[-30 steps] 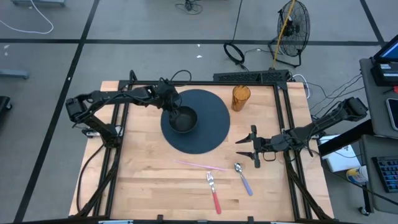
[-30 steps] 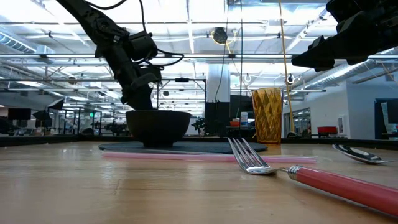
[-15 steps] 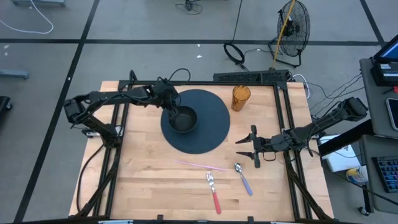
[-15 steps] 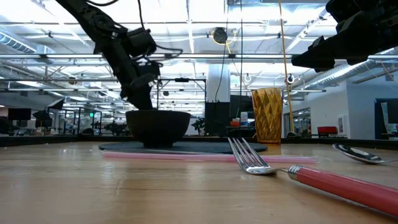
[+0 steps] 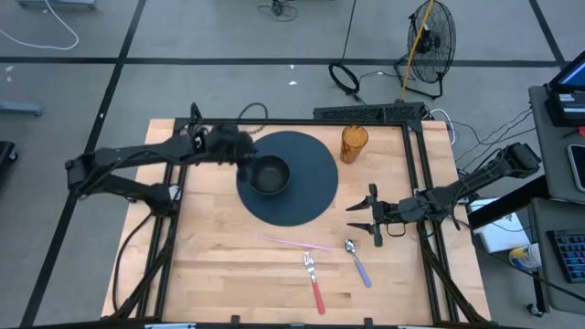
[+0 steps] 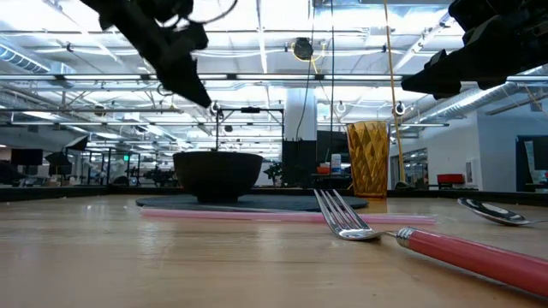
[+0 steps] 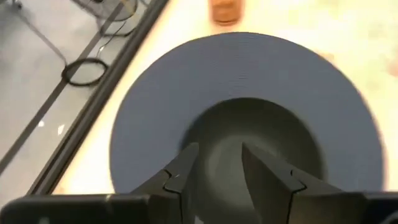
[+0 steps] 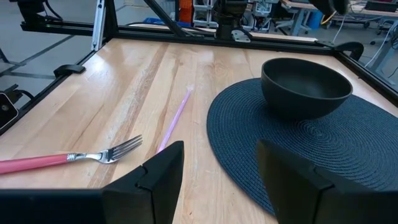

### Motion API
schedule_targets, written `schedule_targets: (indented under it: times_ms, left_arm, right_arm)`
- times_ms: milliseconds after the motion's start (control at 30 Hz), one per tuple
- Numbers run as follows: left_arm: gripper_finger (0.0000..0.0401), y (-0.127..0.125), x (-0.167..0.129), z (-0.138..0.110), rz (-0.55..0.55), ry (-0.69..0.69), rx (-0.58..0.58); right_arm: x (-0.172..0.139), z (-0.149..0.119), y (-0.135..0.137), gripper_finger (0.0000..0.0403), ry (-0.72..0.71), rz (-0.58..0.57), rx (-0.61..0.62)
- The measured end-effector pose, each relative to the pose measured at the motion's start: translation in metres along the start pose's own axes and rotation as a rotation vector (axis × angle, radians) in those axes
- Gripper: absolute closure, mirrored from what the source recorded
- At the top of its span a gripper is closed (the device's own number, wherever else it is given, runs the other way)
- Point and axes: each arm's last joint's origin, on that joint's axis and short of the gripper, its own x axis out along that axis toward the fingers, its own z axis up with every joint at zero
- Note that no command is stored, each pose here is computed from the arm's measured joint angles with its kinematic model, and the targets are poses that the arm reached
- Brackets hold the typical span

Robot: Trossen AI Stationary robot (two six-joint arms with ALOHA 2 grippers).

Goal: Pick & Place Utensil
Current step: Put the pink fork into the black bowl

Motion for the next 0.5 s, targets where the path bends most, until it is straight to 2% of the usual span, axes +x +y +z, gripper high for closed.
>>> schedule_targets:
  times_ms: [133, 300, 500]
  left_arm:
    - [0.0289, -0.026, -0.016, -0.002, -0.034, 0.003, 0.071]
    - [0.0294, -0.059, -0.027, -0.005, -0.080, -0.007, 0.133]
    - [0.0295, -0.094, -0.037, -0.010, -0.101, -0.028, 0.196]
  right_arm:
    - [0.000, -0.001, 0.000, 0.0206, 0.008, 0.006, 0.042]
    - [-0.001, -0.003, 0.005, 0.0206, 0.043, 0.134, 0.101]
    - [0.002, -0.012, 0.016, 0.0206, 0.101, 0.150, 0.093]
